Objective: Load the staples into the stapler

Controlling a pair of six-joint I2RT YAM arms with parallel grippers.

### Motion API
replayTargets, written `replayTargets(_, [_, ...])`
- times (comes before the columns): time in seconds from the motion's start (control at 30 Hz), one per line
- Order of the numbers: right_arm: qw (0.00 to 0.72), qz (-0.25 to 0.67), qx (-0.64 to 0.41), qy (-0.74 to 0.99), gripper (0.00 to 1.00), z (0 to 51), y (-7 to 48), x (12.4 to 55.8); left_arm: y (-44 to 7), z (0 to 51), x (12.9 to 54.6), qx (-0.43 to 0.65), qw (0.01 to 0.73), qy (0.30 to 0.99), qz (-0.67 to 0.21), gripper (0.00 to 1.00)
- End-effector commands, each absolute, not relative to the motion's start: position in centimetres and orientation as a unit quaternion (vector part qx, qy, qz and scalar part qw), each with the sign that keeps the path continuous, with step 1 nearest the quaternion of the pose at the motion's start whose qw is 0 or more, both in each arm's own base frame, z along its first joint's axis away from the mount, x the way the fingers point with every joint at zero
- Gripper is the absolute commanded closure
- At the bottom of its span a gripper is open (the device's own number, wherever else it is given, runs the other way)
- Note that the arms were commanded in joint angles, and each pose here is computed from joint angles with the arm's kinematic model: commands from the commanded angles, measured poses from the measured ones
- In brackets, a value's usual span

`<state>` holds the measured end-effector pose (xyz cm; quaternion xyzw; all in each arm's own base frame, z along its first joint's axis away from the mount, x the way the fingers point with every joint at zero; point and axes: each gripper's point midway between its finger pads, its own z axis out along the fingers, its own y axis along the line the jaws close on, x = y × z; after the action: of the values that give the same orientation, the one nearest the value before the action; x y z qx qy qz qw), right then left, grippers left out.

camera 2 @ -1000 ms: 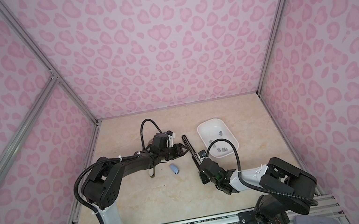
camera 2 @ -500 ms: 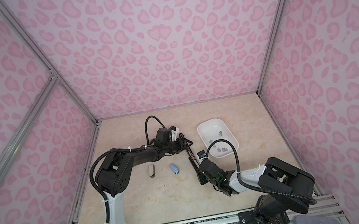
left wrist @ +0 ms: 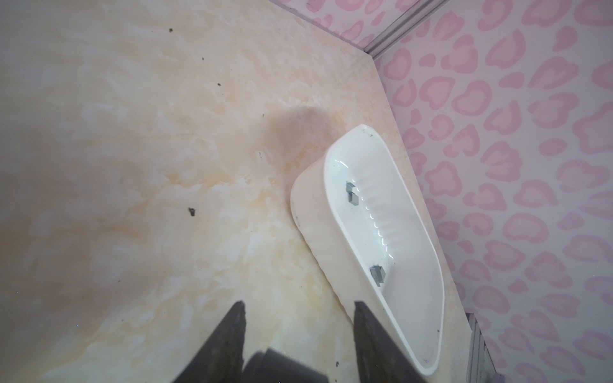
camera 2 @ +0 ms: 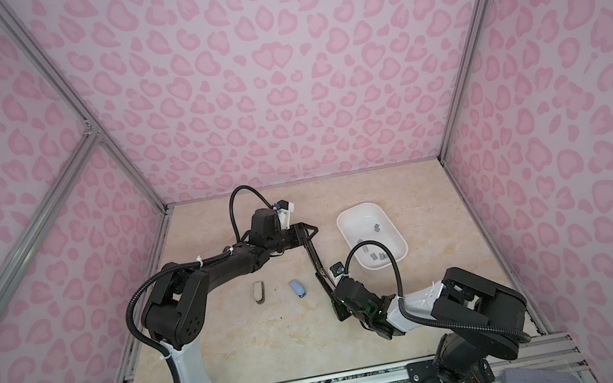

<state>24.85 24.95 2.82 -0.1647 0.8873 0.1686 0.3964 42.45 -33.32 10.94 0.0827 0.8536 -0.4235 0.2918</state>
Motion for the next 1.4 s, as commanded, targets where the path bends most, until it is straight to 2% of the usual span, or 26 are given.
replayTargets(0.0, [0.407,0.174,-0.176,0.879,0.87,2.9,25.3,24.8,-34.3,13.0,41.0,0.13,0.325,0.831,-0.433,0.47])
replayTargets(0.43, [0.45,0.162,-0.185,0.858,0.84,2.4,24.0,24.5,-34.3,15.3,34.3,0.2,0.416,0.811,-0.359,0.48])
replayTargets(0.63, [0.484,0.162,-0.195,0.838,0.66,3.0,23.2,23.6,-34.4,14.5,32.9,0.206,0.434,0.815,-0.326,0.48])
replayTargets(0.9, [0.51,0.165,-0.207,0.818,0.54,3.4,22.0,22.6,-34.1,13.5,32.7,0.208,0.431,0.82,-0.314,0.49])
replayTargets(1.2, [0.525,0.178,-0.225,0.801,0.56,4.1,21.9,21.9,-34.7,13.4,32.4,0.219,0.429,0.818,-0.315,0.5])
replayTargets(1.37, [0.526,0.188,-0.237,0.795,0.63,4.3,22.7,21.8,-34.8,13.3,32.4,0.219,0.426,0.819,-0.317,0.5])
